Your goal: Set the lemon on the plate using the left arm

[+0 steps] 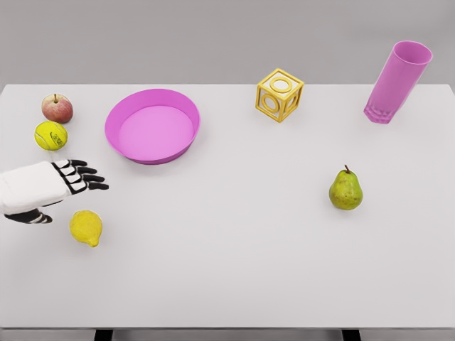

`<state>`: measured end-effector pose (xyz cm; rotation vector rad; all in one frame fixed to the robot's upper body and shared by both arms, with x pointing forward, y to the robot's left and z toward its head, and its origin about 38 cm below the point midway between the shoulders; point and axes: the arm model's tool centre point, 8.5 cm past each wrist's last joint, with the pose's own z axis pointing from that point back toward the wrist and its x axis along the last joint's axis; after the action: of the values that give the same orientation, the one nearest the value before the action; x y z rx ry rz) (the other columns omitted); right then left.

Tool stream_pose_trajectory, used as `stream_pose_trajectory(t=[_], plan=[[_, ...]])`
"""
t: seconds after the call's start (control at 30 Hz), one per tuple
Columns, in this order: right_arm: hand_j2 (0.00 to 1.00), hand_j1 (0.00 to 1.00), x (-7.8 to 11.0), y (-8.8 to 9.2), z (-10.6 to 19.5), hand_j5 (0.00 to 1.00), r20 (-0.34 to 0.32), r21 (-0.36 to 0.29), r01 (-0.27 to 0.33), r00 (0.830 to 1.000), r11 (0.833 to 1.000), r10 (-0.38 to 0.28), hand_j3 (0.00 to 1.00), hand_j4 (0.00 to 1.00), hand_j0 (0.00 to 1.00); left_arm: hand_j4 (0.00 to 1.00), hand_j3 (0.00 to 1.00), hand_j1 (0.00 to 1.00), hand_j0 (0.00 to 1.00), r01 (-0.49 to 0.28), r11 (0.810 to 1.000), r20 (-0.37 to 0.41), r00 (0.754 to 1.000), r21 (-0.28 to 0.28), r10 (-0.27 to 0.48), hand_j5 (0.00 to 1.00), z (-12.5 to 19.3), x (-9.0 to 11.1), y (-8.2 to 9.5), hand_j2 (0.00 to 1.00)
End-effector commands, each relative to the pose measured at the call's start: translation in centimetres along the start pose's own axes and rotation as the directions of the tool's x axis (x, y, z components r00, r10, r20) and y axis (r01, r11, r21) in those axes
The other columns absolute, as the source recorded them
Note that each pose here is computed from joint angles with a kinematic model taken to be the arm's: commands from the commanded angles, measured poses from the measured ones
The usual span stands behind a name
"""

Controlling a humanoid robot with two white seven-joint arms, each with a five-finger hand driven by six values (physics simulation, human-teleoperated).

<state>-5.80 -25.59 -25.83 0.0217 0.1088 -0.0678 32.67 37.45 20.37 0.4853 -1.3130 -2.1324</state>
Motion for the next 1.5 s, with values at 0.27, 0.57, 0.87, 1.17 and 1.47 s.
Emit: stream_pose_trajectory(t=[0.27,0.57,0.87,1.17,1.47], plan=[[1.00,1.00,0.0,0.0,0.0,1.00,-0.001,0.000,0.000,1.000,1.000,0.000,1.00,1.00,1.00,1.00,1.00,1.00,1.00,-0.018,0.993,0.018,1.000,-0.113,0.020,1.00,-0.2,0.4,-2.0,1.00],[1.00,1.00,0.0,0.0,0.0,1.00,0.001,0.000,-0.001,1.000,1.000,0.001,1.00,1.00,1.00,1.00,1.00,1.00,1.00,-0.019,0.986,0.028,0.999,-0.167,0.024,1.00,-0.3,0.8,-2.7,1.00],[1.00,1.00,0.0,0.0,0.0,1.00,0.001,0.000,-0.001,1.000,1.000,0.001,1.00,1.00,1.00,1.00,1.00,1.00,1.00,-0.029,0.990,0.041,0.999,-0.140,0.036,1.00,-0.9,1.3,-2.7,1.00],[1.00,1.00,0.0,0.0,0.0,1.00,-0.001,0.000,0.000,1.000,1.000,0.000,1.00,1.00,1.00,0.91,0.91,0.91,0.91,-0.041,0.992,0.049,0.998,-0.120,0.047,0.91,-1.5,1.6,-2.8,0.91],[1.00,1.00,0.0,0.0,0.0,1.00,-0.001,0.000,0.000,1.000,1.000,0.000,1.00,1.00,1.00,0.84,0.84,0.84,0.84,-0.044,0.993,0.056,0.997,-0.108,0.050,0.84,-2.2,2.0,-3.1,0.84]])
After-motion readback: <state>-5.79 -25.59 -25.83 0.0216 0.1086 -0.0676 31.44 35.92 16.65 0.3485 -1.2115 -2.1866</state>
